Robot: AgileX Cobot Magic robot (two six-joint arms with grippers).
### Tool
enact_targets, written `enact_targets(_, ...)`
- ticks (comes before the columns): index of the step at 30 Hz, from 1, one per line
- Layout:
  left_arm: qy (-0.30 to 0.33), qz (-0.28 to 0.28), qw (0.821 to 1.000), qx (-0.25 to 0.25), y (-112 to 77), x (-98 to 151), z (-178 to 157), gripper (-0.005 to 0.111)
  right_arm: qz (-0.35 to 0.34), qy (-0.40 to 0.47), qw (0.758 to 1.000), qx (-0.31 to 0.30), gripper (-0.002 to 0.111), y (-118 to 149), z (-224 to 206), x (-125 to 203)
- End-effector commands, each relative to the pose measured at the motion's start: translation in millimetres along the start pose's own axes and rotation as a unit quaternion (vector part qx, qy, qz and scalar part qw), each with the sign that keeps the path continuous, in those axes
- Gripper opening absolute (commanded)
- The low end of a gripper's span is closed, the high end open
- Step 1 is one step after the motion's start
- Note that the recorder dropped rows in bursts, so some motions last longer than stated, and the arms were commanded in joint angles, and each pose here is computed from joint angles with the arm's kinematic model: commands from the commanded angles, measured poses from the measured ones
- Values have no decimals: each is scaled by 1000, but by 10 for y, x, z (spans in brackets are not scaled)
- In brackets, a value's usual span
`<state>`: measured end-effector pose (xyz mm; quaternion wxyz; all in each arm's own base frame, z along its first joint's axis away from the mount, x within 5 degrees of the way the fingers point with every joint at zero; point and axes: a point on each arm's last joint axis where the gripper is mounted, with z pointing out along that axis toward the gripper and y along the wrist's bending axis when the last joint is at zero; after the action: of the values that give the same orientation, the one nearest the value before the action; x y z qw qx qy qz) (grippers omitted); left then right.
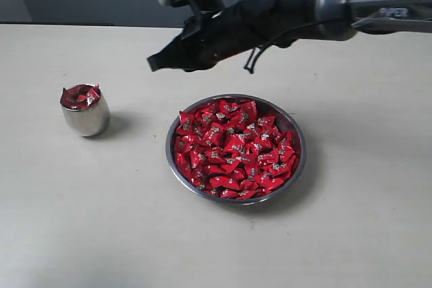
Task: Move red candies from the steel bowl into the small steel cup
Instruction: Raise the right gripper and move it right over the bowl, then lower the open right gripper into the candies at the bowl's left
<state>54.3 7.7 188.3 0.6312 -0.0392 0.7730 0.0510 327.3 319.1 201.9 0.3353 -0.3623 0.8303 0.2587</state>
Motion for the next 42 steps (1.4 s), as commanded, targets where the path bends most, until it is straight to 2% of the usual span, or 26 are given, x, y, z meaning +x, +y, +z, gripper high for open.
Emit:
enact_targets(1,-1,-2,1000,0,-1,9,0,0,17,-12,999,48,-1,-236,-410,229)
enact_targets(5,-1,-2,1000,0,-1,9,0,0,32,1,997,71,-1,-321,-665,497)
enact_targets(12,-1,-2,1000,0,-1,9,0,0,41,28,994,95,-1,-280,-909,908)
enact_targets(22,-1,-2,1000,0,-1,9,0,0,55,67,988,125,-1,-370,-858,1225)
enact_targets(27,-1,-2,1000,0,-1,9,0,0,78,72,987,121,-1,-393,-770,1238)
enact_targets(34,-1,-2,1000,0,-1,9,0,0,76,81,992,53,-1,-345,-595,1040)
enact_targets(42,-1,-2,1000,0,-1,9,0,0,68,82,994,5,-1,-325,-455,860)
